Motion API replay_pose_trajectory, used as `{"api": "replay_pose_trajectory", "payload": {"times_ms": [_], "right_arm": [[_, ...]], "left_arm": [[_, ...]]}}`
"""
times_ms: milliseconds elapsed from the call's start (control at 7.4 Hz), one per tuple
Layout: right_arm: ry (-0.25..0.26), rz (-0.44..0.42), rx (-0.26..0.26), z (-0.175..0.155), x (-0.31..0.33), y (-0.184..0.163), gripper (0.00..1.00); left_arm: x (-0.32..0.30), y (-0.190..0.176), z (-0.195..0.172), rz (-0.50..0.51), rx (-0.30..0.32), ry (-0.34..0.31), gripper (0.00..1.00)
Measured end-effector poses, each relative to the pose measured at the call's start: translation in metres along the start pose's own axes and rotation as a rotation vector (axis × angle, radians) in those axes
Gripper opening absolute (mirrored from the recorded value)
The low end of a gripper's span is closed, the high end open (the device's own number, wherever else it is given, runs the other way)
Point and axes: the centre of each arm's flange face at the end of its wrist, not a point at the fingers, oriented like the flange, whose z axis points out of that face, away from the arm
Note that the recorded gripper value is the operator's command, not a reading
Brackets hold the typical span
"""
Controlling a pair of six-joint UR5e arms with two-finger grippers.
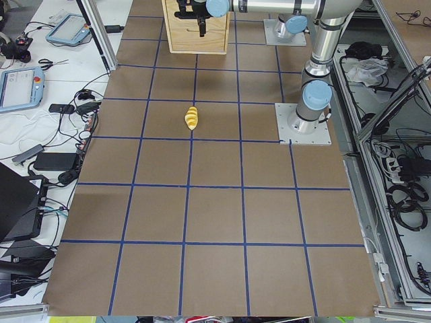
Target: Open upper drawer
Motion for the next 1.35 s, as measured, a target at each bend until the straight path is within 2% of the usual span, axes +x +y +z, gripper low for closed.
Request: {"api": "replay_pose_trajectory", "payload": {"times_ms": [405, 811, 1351], "right_arm": [[0.0, 0.0, 0.0, 0.0, 0.0, 0.0, 1.0], [0.0, 0.0, 0.0, 0.0, 0.0, 0.0, 1.0], [0.0, 0.0, 0.0, 0.0, 0.0, 0.0, 1.0]], "left_arm": [[0.037, -0.013, 0.041, -0.042, 0.038, 0.07, 1.0], [0.055, -0.023, 0.062, -0.099, 0.019, 0.173, 1.0], [0.073, -0.02, 0.085, -0.109, 0.008, 0.199, 1.0]]}}
